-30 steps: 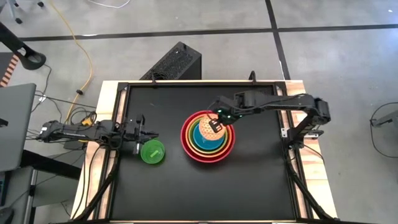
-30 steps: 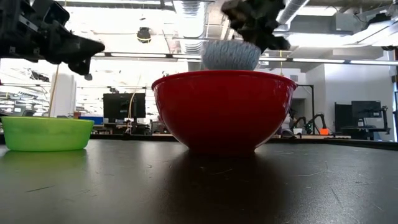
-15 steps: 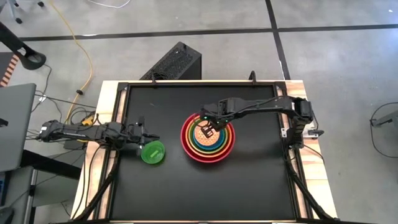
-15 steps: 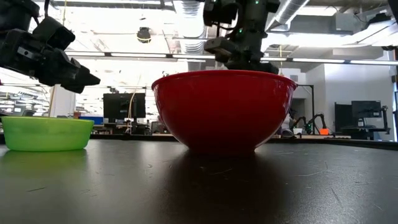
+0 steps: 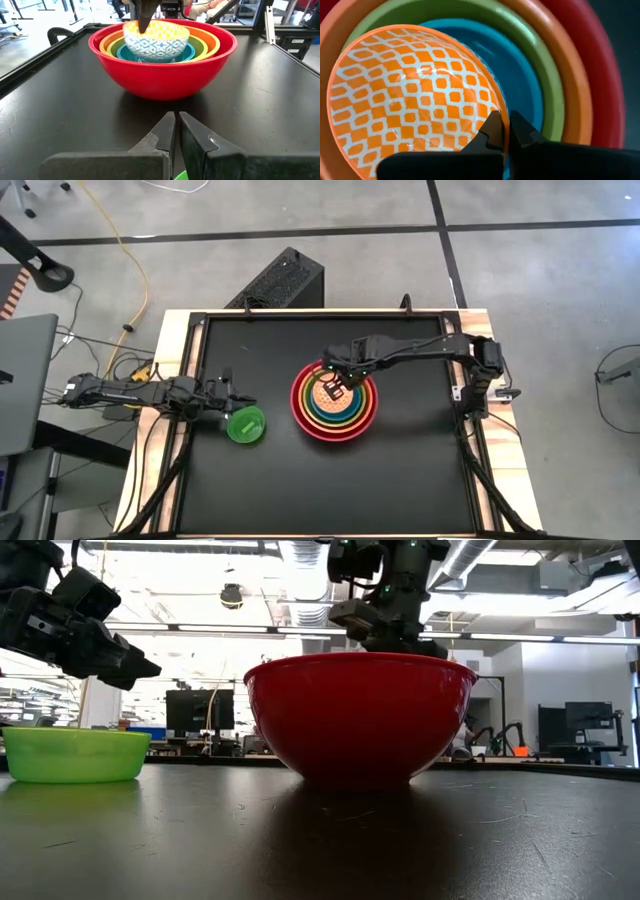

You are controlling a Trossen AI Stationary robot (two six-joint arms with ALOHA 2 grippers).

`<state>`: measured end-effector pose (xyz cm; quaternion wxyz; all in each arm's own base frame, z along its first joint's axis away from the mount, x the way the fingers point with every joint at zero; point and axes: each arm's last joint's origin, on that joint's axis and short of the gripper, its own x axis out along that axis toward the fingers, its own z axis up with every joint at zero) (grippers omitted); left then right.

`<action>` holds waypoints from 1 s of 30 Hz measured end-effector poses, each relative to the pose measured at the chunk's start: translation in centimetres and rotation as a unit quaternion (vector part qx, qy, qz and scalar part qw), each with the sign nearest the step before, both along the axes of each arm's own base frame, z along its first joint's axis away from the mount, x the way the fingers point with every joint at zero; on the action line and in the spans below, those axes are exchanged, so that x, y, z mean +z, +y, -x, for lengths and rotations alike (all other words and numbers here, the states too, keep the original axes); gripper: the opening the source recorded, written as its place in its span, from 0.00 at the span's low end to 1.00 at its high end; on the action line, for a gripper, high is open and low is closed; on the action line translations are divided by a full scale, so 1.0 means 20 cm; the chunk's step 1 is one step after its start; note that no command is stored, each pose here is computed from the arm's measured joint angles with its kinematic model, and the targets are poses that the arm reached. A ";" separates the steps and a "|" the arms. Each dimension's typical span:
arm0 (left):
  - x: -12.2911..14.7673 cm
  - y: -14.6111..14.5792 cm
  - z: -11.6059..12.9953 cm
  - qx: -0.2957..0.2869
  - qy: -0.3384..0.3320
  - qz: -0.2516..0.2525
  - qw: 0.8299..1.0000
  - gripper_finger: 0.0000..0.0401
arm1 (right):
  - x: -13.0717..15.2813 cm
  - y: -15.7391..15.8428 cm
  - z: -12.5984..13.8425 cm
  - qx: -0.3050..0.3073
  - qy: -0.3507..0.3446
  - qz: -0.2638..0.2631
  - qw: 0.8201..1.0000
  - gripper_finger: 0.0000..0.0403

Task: Nest bowls inside each other
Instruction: Stack the orange patterned bowl into the blue bowl

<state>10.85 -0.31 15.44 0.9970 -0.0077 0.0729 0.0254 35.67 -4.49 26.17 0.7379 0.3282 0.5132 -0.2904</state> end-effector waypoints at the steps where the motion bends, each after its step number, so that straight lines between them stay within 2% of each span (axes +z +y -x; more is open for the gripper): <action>1: 0.00 0.00 0.00 0.000 0.000 0.000 1.000 0.03 | 0.00 0.01 0.00 0.000 0.000 -0.001 1.000 0.01; 9: 0.00 0.00 0.00 0.000 0.000 0.000 1.000 0.03 | 0.00 0.00 0.01 -0.011 0.006 0.008 1.000 0.01; 21: 0.00 0.00 0.00 0.000 0.000 0.000 1.000 0.03 | -0.11 0.00 0.02 -0.015 0.015 0.006 1.000 0.01; 24: 0.00 0.00 0.00 0.000 0.000 0.000 1.000 0.03 | -0.11 0.01 0.02 -0.011 0.011 0.008 1.000 0.05; 30: 0.00 0.00 0.00 0.000 0.000 0.000 1.000 0.03 | -0.11 0.02 0.01 -0.007 0.008 0.008 1.000 0.19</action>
